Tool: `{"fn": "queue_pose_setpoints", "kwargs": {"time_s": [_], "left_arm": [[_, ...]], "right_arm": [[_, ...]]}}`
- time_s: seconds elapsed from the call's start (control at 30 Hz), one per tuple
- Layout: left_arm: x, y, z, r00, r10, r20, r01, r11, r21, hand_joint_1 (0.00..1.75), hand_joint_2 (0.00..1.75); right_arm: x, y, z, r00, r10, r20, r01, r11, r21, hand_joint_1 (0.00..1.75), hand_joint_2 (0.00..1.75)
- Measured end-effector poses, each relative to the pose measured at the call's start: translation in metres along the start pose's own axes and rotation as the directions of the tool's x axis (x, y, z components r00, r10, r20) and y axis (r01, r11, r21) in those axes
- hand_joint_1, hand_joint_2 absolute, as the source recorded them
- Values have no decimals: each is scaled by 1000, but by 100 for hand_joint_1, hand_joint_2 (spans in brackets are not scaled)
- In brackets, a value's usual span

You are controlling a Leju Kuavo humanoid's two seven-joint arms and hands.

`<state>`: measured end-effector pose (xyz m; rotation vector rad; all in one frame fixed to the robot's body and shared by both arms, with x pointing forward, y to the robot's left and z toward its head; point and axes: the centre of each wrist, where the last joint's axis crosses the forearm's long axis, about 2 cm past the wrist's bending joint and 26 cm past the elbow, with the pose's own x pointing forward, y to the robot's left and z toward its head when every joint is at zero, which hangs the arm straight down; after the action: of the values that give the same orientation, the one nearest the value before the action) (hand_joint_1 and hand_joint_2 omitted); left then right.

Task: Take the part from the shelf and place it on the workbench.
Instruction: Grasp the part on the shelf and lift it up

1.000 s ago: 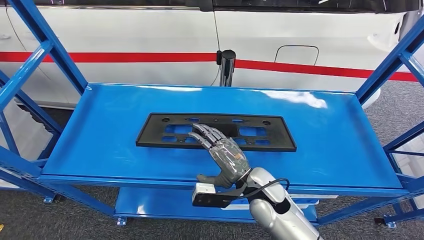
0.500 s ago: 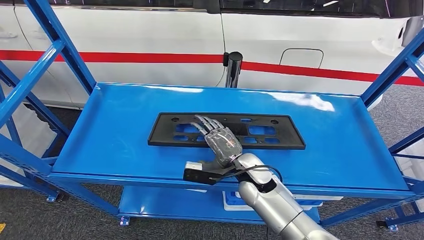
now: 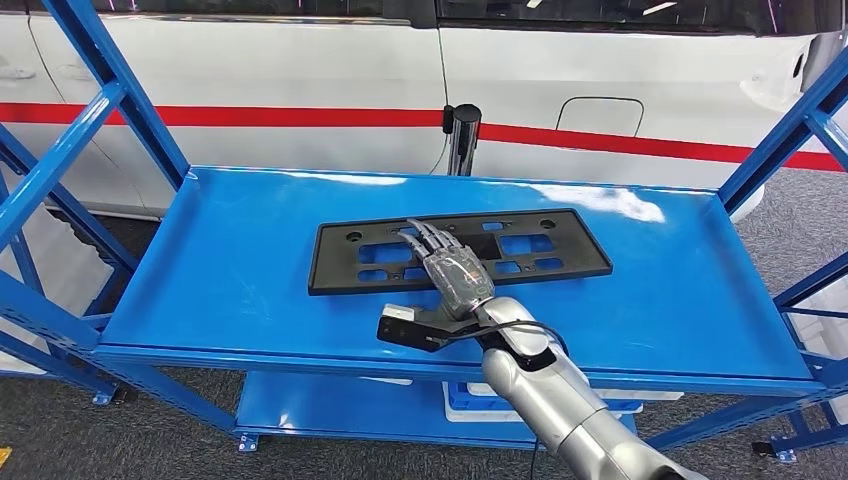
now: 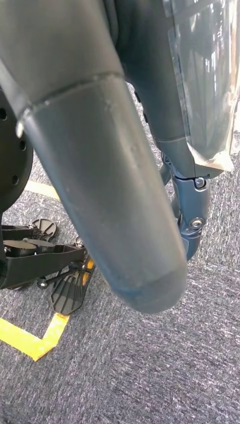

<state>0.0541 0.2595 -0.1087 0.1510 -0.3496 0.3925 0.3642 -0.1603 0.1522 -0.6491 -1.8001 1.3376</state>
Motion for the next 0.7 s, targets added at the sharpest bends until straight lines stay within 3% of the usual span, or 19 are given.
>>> {"fn": "queue_pose_setpoints", "kwargs": {"time_s": [0.2, 0.23, 0.33, 0.37, 0.57, 0.7], "left_arm": [[0, 0, 0, 1000, -21, 4, 21, 1000, -11, 0, 0], [0, 0, 0, 1000, -23, 4, 23, 1000, -12, 0, 0], [0, 0, 0, 1000, -29, 5, 29, 999, -14, 0, 0], [0, 0, 0, 999, -32, 6, 32, 999, -17, 0, 0], [0, 0, 0, 998, -64, 13, 65, 998, -27, 0, 0], [0, 0, 0, 997, -70, 19, 70, 997, -28, 0, 0]], "right_arm": [[-10, -2, 3, 998, 25, -65, -28, 999, -38, 0, 175], [-13, -2, 3, 997, 27, -73, -30, 999, -44, 10, 175], [-19, -3, 6, 995, 33, -94, -38, 998, -51, 111, 175], [-21, -3, 7, 994, 36, -104, -41, 998, -51, 137, 175], [-36, 7, 29, 984, 38, -172, -51, 996, -71, 163, 175], [-42, 9, 41, 980, 44, -193, -60, 995, -80, 171, 175]]}}
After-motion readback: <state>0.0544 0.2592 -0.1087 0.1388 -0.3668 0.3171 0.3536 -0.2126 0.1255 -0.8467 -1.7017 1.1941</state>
